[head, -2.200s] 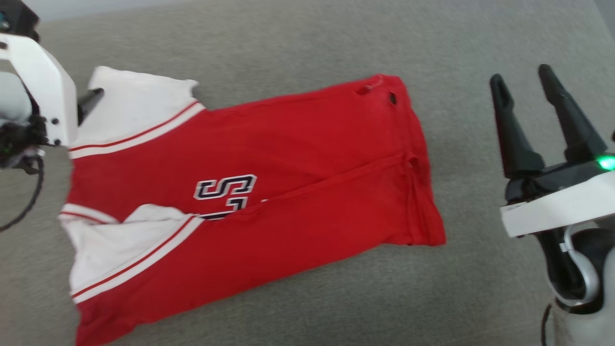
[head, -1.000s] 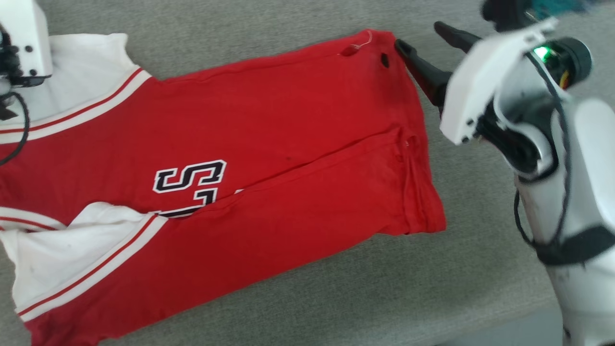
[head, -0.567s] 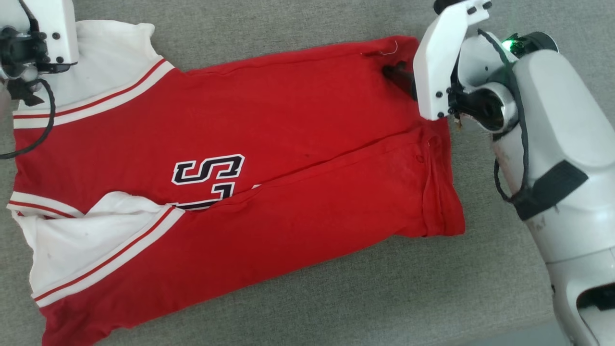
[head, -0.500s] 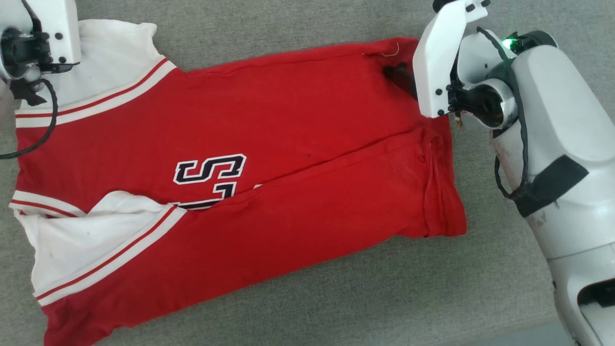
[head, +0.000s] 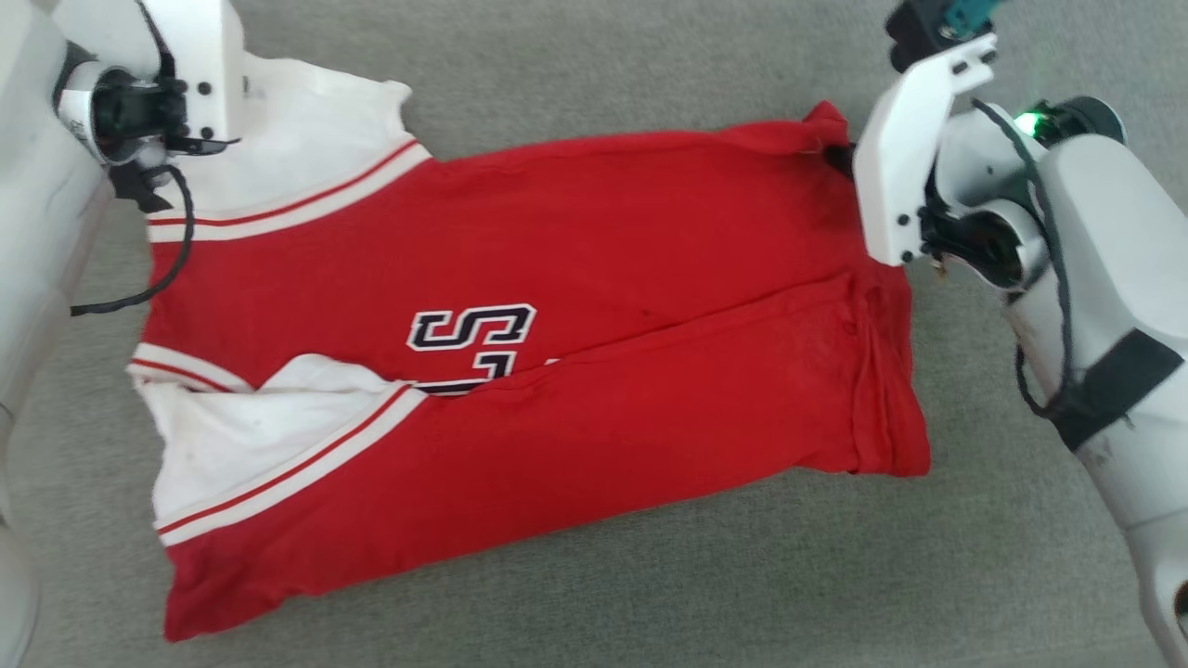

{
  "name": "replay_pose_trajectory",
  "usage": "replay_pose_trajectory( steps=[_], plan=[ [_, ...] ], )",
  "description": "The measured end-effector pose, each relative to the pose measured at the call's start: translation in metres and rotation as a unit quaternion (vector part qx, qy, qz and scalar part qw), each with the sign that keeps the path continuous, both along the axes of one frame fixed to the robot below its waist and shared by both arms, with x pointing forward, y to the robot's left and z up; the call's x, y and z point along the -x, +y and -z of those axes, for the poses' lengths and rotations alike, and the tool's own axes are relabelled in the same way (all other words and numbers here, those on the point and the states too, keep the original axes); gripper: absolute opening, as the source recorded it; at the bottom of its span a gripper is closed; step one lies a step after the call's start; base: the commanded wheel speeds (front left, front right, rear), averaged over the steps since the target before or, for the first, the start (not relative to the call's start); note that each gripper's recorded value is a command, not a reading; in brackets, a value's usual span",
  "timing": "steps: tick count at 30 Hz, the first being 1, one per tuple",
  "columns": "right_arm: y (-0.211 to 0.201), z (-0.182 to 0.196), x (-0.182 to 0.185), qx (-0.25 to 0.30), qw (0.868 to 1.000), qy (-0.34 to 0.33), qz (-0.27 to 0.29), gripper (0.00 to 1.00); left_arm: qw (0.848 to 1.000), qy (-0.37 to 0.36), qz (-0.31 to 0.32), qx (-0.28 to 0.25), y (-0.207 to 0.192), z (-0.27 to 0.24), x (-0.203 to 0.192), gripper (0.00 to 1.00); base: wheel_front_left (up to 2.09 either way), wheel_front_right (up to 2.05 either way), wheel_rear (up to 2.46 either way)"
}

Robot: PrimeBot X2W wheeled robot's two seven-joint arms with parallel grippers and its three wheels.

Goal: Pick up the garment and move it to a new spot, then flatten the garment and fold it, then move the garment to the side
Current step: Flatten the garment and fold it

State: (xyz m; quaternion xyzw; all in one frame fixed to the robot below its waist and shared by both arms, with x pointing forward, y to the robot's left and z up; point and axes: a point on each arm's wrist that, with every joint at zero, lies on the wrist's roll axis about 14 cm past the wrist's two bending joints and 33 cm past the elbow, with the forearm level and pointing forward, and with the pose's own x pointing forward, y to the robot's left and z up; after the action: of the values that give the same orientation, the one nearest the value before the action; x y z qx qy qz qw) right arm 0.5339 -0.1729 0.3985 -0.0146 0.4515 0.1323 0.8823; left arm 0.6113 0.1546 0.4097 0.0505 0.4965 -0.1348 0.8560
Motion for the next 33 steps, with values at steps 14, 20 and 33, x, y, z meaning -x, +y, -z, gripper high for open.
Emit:
replay_pose_trajectory(
  steps=[14,20,33],
  plan=[
    [-0.002,-0.055,0.003,-0.018,0.991,-0.134,-0.019,0.0,0.999,-0.039,0.01,0.012,0.022,-0.068,0.041,0.0,0.0,0.0,0.0],
    [0.0,-0.07,0.015,-0.042,0.985,-0.166,-0.019,0.0,0.999,-0.047,0.017,0.008,0.032,-0.08,0.07,0.0,0.0,0.0,0.0],
    [-0.002,-0.053,0.079,-0.062,0.991,-0.121,-0.01,0.0,1.0,0.014,0.022,-0.005,0.033,-0.066,0.18,0.0,0.0,0.0,0.0]
  ],
)
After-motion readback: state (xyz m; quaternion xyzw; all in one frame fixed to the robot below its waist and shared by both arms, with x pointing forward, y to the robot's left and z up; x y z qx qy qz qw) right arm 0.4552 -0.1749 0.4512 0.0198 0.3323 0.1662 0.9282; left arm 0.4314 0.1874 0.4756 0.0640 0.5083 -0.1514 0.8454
